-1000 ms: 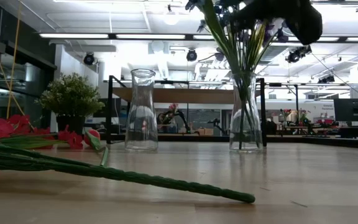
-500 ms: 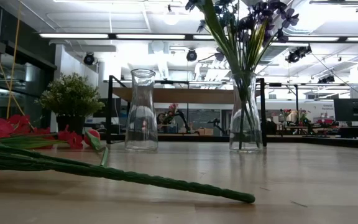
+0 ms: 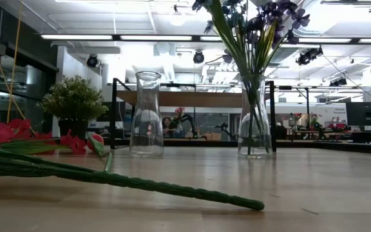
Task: Pick and place flowers into a vace then onto a shelf
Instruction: Put the top red flowers into the left transparent vase
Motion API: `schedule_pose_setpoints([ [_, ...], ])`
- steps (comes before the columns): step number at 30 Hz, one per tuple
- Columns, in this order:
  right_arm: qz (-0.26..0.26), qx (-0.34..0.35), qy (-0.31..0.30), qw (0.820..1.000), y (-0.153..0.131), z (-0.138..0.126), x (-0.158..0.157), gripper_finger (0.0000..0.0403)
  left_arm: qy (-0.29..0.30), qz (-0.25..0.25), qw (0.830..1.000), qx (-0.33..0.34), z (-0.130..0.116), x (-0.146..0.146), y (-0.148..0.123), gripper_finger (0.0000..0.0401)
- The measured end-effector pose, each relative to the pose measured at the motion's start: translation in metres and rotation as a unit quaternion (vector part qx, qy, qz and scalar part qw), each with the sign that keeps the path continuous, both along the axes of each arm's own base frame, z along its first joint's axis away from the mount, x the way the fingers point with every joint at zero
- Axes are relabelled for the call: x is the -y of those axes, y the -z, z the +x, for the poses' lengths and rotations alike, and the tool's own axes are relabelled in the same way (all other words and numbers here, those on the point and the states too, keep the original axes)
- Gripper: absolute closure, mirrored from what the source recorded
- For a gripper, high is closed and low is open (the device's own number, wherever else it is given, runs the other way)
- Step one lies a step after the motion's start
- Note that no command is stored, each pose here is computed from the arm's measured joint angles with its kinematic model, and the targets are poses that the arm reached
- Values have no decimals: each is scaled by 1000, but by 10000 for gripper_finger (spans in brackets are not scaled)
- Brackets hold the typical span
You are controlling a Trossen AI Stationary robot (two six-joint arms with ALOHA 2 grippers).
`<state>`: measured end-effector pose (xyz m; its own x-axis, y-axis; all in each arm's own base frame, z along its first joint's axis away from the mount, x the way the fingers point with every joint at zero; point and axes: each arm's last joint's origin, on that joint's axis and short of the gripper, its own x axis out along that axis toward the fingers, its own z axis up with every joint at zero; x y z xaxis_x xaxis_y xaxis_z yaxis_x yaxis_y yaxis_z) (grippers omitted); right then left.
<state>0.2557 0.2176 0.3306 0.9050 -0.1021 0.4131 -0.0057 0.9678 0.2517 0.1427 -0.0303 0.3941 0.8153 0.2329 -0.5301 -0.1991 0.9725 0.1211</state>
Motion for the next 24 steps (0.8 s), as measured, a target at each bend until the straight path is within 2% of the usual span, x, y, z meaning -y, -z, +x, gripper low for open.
schedule_pose_setpoints([
  [6, -60, 39, 74, 995, -11, -1, 13, 320, -11, 9, 1000, 2, 0, -1, 0, 41],
  [14, -83, 83, 156, 981, -21, 1, 36, 320, -13, 9, 1000, 3, 0, -1, 0, 41],
  [16, -105, 80, 178, 975, -22, 3, 39, 320, -13, 8, 1000, 3, 0, -1, 0, 41],
  [18, -130, 74, 198, 969, -25, 2, 43, 320, -19, -6, 1000, 6, 0, -1, 0, 41],
  [24, -141, 85, 230, 959, -47, -13, 57, 320, -52, -81, 995, 9, -2, 0, 2, 41],
])
